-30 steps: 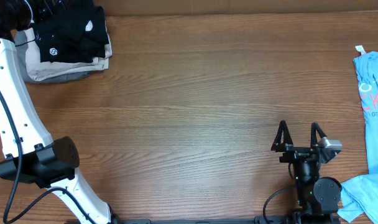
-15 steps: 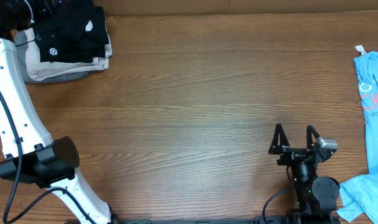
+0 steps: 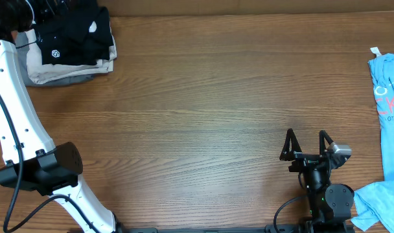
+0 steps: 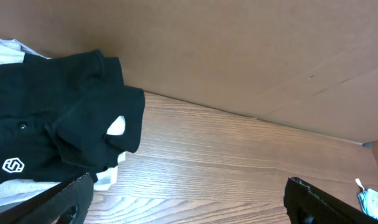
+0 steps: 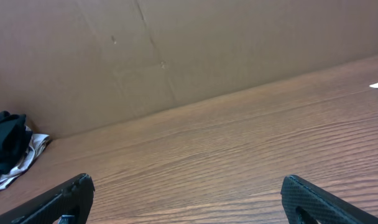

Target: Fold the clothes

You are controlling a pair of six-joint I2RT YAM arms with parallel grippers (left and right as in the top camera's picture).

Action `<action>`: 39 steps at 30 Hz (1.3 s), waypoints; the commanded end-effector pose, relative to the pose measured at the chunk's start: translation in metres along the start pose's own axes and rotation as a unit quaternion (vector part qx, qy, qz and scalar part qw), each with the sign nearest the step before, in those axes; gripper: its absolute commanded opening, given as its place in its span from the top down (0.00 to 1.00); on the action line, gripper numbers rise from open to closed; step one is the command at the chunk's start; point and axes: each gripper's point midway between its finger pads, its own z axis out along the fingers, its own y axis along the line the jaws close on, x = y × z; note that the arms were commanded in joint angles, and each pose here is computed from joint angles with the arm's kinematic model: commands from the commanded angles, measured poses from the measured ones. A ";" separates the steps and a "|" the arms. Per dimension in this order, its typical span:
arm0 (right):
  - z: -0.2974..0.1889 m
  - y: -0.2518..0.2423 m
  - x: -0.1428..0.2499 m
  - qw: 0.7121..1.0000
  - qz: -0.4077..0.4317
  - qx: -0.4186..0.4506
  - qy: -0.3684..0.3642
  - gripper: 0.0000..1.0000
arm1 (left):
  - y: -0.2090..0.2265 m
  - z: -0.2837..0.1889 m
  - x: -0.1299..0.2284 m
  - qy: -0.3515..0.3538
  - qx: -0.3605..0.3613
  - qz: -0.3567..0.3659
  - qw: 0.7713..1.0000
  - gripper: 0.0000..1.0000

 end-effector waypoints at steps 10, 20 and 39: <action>0.000 0.002 0.001 1.000 0.000 -0.006 -0.002 0.00 | -0.010 -0.005 -0.001 -0.004 0.011 0.009 1.000 0.00; 0.000 0.002 0.001 1.000 0.000 -0.006 -0.002 0.00 | -0.004 -0.016 0.025 0.017 -0.035 0.000 0.999 0.00; 0.000 0.002 0.001 1.000 0.000 -0.006 -0.002 0.00 | -0.042 -0.068 0.204 -0.006 -0.056 0.224 0.973 0.00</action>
